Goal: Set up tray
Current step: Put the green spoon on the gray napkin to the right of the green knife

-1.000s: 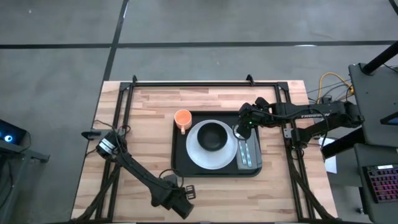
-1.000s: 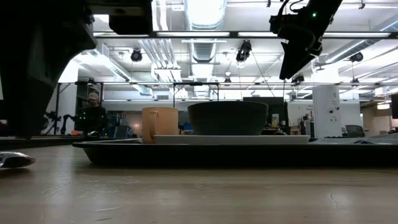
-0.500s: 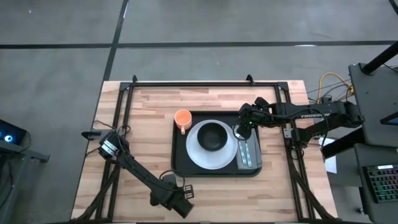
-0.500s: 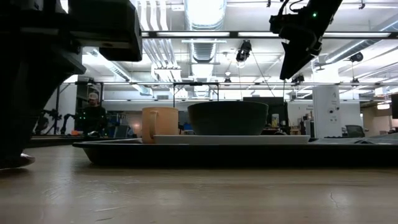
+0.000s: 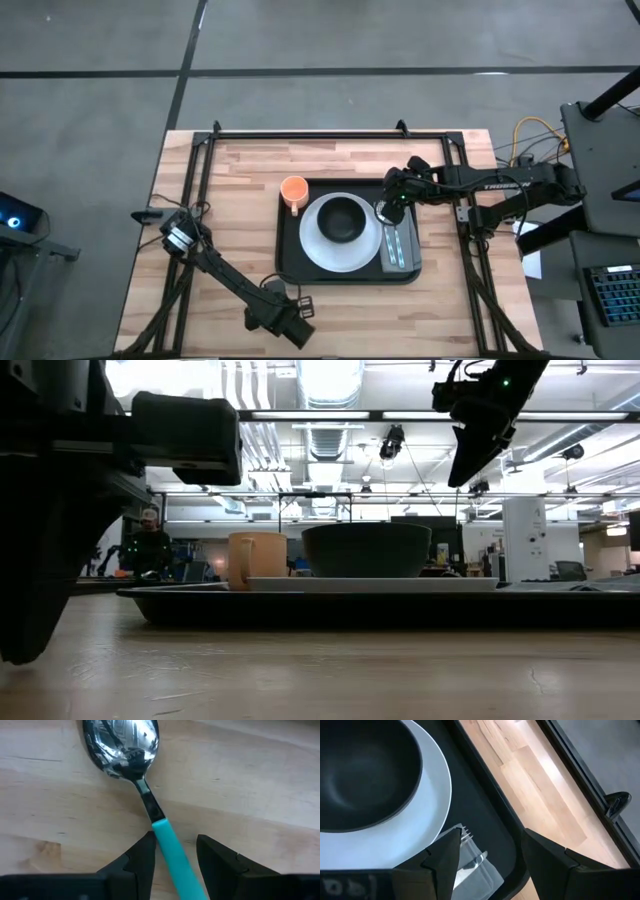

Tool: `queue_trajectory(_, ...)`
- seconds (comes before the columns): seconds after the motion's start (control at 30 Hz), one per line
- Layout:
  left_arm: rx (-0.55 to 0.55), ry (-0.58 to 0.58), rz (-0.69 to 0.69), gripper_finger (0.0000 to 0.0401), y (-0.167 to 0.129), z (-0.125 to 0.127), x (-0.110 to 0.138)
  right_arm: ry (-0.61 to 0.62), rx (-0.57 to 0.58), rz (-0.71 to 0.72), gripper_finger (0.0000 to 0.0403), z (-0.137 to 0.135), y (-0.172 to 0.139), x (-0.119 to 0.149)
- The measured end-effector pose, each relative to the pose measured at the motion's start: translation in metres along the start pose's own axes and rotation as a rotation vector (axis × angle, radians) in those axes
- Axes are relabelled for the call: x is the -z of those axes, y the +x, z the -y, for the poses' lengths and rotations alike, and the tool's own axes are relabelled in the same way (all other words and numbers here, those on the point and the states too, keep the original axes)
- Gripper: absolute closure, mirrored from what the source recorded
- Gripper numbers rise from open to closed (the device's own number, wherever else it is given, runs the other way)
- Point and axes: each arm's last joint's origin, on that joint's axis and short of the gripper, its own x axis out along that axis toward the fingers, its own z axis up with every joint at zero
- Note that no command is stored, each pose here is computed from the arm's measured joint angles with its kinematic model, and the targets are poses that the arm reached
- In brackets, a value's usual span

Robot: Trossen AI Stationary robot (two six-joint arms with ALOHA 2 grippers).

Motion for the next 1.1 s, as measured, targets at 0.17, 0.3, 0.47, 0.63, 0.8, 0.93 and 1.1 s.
queue_trajectory(0.17, -0.018, 0.003, -0.009, 0.0317, 0.000, -0.001, 0.000, 0.000, -0.001, 0.003, 0.0204, 0.000, 0.000, 0.000)
queue_trajectory(0.3, -0.017, 0.009, -0.021, 0.0364, 0.000, 0.000, 0.001, 0.004, -0.004, 0.010, 0.0204, 0.000, 0.000, -0.001)
queue_trajectory(0.47, -0.009, 0.020, -0.033, 0.0373, -0.001, 0.000, 0.002, 0.009, -0.005, 0.014, 0.0204, 0.000, 0.000, -0.001)
queue_trajectory(0.63, 0.067, 0.040, -0.068, 0.0373, -0.022, 0.005, 0.006, 0.012, -0.026, 0.009, 0.0204, -0.001, 0.000, -0.002)
queue_trajectory(0.8, 0.162, 0.095, -0.026, 0.0373, -0.075, 0.006, 0.004, 0.018, -0.101, -0.011, 0.0204, -0.003, -0.002, -0.001)
queue_trajectory(0.93, 0.239, 0.164, 0.063, 0.0373, -0.109, 0.008, 0.000, 0.054, -0.174, 0.039, 0.0204, -0.002, -0.010, -0.006)
queue_trajectory(1.1, 0.350, 0.275, 0.159, 0.0373, -0.145, 0.015, -0.007, 0.114, -0.509, 0.252, 0.0204, -0.001, -0.046, -0.028)
